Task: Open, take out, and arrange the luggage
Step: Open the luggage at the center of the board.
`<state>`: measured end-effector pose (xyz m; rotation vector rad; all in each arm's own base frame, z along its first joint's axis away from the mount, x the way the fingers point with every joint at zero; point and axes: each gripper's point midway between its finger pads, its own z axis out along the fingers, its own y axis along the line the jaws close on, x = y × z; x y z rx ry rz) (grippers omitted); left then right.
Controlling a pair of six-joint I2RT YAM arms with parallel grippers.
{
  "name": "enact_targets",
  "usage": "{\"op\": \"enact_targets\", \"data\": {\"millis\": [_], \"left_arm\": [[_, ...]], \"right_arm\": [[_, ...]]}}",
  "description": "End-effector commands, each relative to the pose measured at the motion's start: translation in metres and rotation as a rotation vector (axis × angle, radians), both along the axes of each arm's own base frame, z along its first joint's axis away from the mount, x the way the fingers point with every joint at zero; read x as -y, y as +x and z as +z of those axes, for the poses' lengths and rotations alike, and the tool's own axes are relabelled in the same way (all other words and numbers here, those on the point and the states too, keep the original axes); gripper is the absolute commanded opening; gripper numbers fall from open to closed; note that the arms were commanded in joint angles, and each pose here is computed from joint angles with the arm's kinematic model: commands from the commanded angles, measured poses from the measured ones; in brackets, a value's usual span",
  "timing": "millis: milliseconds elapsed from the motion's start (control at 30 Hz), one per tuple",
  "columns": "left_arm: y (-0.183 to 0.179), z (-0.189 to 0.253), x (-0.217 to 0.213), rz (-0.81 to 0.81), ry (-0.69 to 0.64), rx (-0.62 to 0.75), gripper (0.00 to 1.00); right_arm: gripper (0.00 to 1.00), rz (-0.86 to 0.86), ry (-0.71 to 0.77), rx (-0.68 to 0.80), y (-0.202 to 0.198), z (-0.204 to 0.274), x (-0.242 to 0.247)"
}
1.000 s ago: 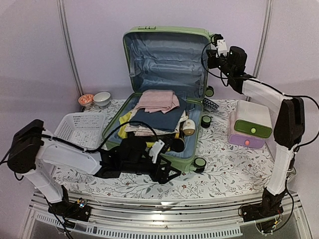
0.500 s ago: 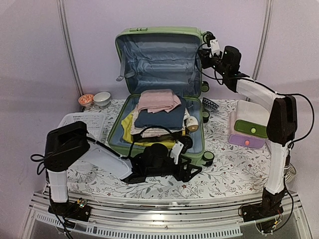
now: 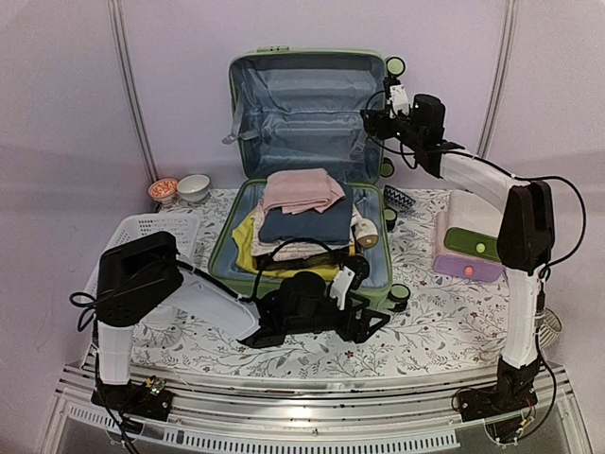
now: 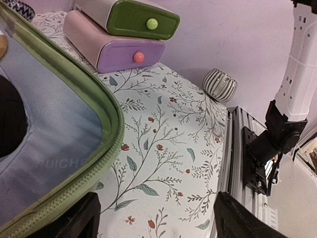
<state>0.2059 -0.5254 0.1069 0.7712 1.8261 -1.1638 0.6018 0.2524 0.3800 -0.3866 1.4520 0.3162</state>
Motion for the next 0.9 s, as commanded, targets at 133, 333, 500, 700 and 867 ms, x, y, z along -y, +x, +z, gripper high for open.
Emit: {"op": "enact_targets", "data": {"millis": [133, 333, 500, 700, 867], "left_arm": [[0.0, 0.051, -0.005, 0.008, -0.094, 0.04, 0.83], [-0.017, 0.099, -0.018, -0.006, -0.123, 0.048, 0.87], [-0.023, 0.111, -0.048, 0.018, -0.053, 0.039, 0.88], [-0.021, 0.117, -0.096, 0.111, 0.077, 0.021, 0.93], [-0.01, 0.114, -0.15, 0.236, 0.213, -0.022, 0.96]], "right_arm": [[0.87, 0.06, 0.071, -0.152, -0.001, -0.012, 0.01], [0.91, 0.134, 0.057, -0.234, -0.04, -0.015, 0.009], [0.93, 0.168, 0.059, -0.292, -0.098, -0.02, 0.014], [0.99, 0.177, -0.004, -0.459, -0.16, -0.058, -0.002], [0.99, 0.193, -0.041, -0.574, -0.207, -0.086, -0.011]]}}
